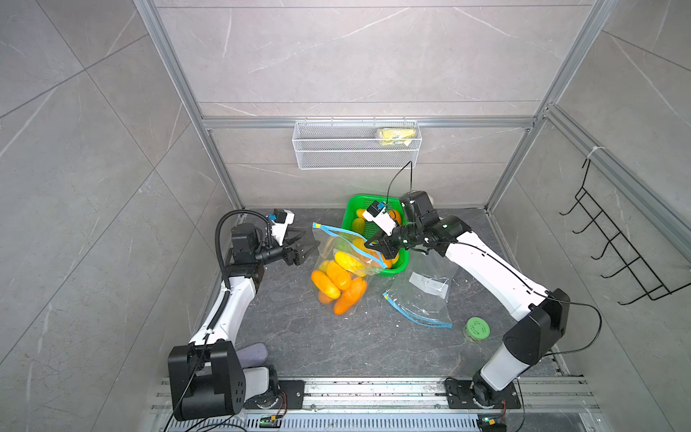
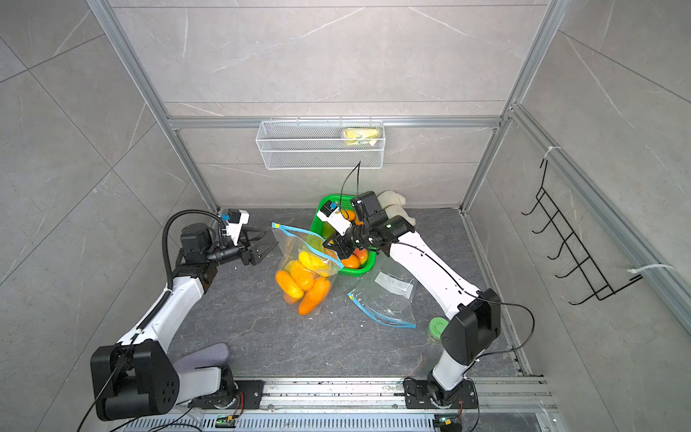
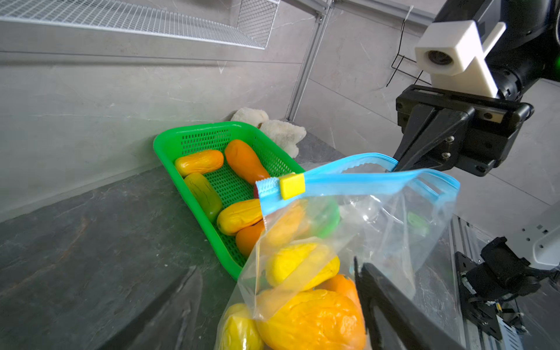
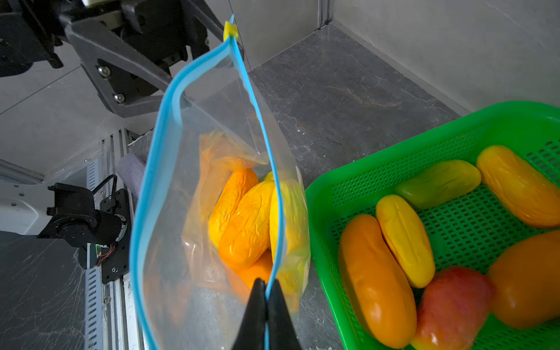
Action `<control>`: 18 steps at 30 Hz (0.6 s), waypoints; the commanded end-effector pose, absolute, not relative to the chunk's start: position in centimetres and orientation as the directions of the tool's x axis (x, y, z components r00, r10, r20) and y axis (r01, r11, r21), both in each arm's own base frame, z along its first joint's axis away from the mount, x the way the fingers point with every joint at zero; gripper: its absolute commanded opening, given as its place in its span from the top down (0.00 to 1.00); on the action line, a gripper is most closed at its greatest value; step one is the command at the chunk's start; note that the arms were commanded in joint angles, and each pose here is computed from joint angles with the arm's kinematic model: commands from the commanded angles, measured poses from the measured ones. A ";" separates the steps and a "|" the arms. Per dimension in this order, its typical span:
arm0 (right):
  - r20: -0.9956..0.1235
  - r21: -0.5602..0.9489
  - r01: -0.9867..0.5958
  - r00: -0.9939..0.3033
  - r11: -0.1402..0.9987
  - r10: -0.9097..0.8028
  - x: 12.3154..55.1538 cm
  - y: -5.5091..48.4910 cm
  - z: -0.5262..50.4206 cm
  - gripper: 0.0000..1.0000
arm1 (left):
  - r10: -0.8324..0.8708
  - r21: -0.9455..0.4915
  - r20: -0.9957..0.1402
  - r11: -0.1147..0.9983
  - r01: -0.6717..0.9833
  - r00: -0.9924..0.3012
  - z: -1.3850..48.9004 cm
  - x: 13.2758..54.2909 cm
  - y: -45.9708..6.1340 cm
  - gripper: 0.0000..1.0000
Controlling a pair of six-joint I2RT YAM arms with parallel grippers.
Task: Place the mango in a zip-top bag and seal the zipper
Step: Adjust the zipper food storage bag at the center of the board.
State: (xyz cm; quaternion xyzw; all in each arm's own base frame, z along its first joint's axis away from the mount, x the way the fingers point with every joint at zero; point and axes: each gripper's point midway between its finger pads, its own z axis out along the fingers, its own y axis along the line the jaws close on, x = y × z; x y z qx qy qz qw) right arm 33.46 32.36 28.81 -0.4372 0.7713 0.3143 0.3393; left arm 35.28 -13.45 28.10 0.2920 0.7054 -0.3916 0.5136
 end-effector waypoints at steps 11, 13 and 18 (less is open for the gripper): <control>-0.852 0.175 -0.915 -0.326 0.363 -0.411 32.7 32.9 30.8 1.00 | 0.022 -0.198 -0.974 0.416 0.888 -0.227 29.5 35.6 -16.5 0.50; -0.850 0.175 -0.911 -0.331 0.373 -0.410 32.9 32.9 30.6 1.00 | 0.022 -0.195 -0.974 0.424 0.884 -0.225 29.6 35.6 -16.4 0.69; -0.835 0.149 -0.875 -0.361 0.460 -0.416 34.3 31.8 30.2 1.00 | 0.015 -0.158 -0.981 0.507 0.847 -0.192 30.8 35.5 -15.6 1.00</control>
